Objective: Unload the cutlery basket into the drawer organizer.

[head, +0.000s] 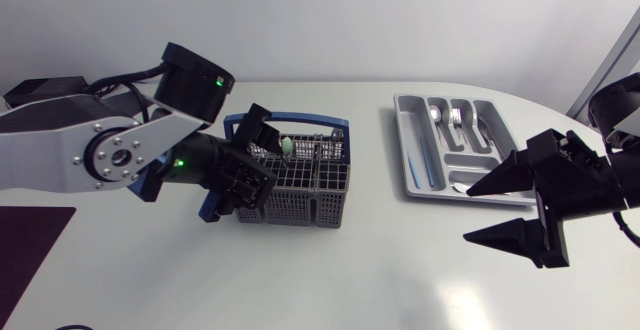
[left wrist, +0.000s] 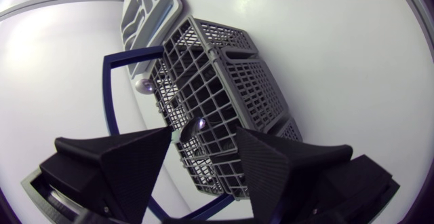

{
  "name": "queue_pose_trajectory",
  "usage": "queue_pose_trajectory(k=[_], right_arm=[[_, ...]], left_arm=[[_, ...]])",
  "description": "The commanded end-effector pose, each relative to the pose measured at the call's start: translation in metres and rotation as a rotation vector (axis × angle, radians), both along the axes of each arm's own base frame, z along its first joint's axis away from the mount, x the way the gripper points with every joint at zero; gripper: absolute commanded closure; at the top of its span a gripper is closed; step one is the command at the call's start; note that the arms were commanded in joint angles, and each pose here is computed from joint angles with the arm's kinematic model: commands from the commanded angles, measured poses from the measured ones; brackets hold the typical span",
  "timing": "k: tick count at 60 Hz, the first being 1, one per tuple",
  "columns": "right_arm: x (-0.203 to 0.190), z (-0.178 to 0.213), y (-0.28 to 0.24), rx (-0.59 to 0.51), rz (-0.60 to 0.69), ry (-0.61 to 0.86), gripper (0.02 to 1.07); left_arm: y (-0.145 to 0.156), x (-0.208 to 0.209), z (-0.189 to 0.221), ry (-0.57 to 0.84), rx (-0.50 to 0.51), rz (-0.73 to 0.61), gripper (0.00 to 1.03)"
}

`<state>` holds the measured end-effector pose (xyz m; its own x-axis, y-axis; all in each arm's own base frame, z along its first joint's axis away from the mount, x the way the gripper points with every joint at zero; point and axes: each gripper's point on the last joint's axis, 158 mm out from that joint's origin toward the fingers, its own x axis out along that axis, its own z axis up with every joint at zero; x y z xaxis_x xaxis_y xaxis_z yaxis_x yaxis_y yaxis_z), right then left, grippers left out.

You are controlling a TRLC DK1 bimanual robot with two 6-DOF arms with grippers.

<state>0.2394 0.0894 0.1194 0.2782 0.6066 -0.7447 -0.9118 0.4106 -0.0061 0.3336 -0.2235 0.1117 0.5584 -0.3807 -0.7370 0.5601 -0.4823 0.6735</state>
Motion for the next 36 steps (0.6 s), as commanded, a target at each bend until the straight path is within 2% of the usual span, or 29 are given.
queue_pose_trajectory(k=[1,7,11,34,36], right_arm=[[-0.011,-0.007,0.004,0.006,-0.004,0.031,0.06],[-0.014,-0.006,0.007,0.007,0.003,0.024,0.06],[-0.017,-0.004,0.011,0.008,0.012,0.018,0.06],[-0.033,0.0,0.066,-0.022,0.064,-0.109,0.06],[-0.034,0.0,0.072,-0.022,0.074,-0.114,0.06]], left_arm=[[-0.007,0.007,-0.001,-0.029,0.05,-0.051,0.3],[-0.011,0.011,-0.003,-0.035,0.072,-0.071,0.44],[-0.011,0.016,-0.002,-0.048,0.088,-0.07,0.47],[-0.013,0.036,-0.006,-0.071,0.149,-0.072,0.47],[-0.014,0.038,-0.007,-0.071,0.152,-0.072,0.51]])
